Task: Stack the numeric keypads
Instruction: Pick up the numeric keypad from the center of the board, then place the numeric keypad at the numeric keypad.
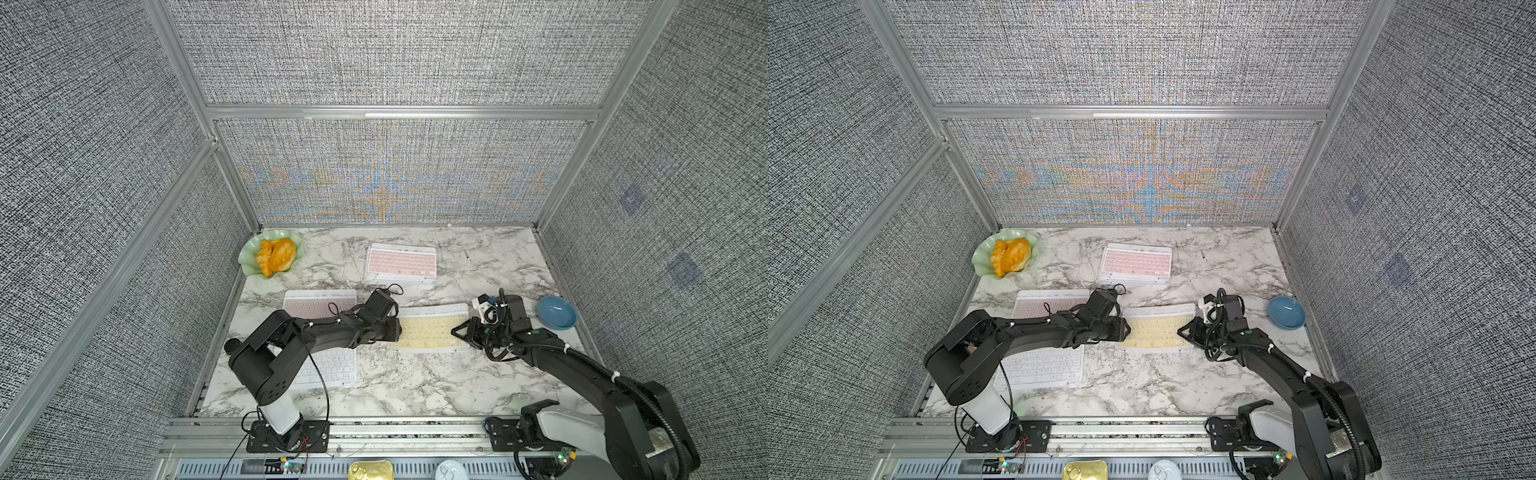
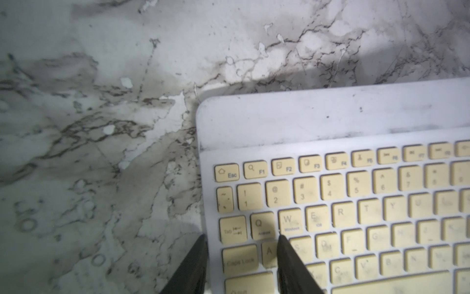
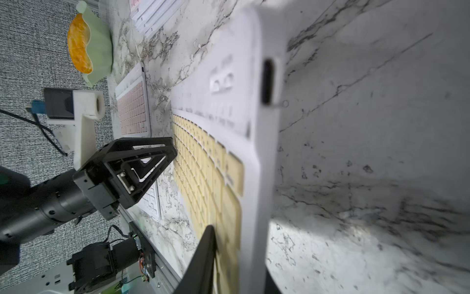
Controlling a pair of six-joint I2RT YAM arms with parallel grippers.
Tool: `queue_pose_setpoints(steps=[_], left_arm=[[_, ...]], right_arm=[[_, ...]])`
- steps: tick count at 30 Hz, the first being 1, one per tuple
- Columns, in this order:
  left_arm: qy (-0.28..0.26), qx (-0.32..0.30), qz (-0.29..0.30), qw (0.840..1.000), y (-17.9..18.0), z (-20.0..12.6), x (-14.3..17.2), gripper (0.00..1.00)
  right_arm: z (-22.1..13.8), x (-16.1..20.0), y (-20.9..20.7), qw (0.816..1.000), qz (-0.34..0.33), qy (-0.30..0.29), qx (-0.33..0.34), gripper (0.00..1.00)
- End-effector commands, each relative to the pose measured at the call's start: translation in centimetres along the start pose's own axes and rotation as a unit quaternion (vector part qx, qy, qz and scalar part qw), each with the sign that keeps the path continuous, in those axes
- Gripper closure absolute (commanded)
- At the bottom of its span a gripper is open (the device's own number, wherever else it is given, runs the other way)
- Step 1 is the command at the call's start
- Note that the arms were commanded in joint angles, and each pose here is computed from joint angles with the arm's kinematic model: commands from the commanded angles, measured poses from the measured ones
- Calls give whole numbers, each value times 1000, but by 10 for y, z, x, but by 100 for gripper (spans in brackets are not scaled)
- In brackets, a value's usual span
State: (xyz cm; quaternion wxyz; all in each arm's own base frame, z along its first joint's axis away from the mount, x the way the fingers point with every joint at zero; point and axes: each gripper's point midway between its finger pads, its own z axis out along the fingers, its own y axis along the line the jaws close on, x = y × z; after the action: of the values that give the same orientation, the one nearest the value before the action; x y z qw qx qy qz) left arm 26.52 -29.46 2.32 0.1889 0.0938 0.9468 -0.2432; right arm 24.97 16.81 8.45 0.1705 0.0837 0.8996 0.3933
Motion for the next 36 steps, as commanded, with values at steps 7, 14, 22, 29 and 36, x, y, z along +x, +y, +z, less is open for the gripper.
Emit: queue_pose_setpoints(steps=[7,14,22,29,36], left_arm=[[-34,2,-10,999,-10,-20,-20,55],[-90,-52,-12,995,-6,-63,-52,54],[-130,-57,-48,989,10,-106,-73,53],[-201,-66,-72,975,39,-141,-88,51],[-220,-84,-83,968,59,-153,-89,50]], right_arm=[[-10,-8,7,1000,-6,-11,9,100],[-26,-29,42,999,-30,-32,-20,100],[-35,-65,96,993,-60,-48,-85,100],[-28,-117,136,983,-77,-89,-140,100],[5,-180,157,976,-88,-111,-162,100]])
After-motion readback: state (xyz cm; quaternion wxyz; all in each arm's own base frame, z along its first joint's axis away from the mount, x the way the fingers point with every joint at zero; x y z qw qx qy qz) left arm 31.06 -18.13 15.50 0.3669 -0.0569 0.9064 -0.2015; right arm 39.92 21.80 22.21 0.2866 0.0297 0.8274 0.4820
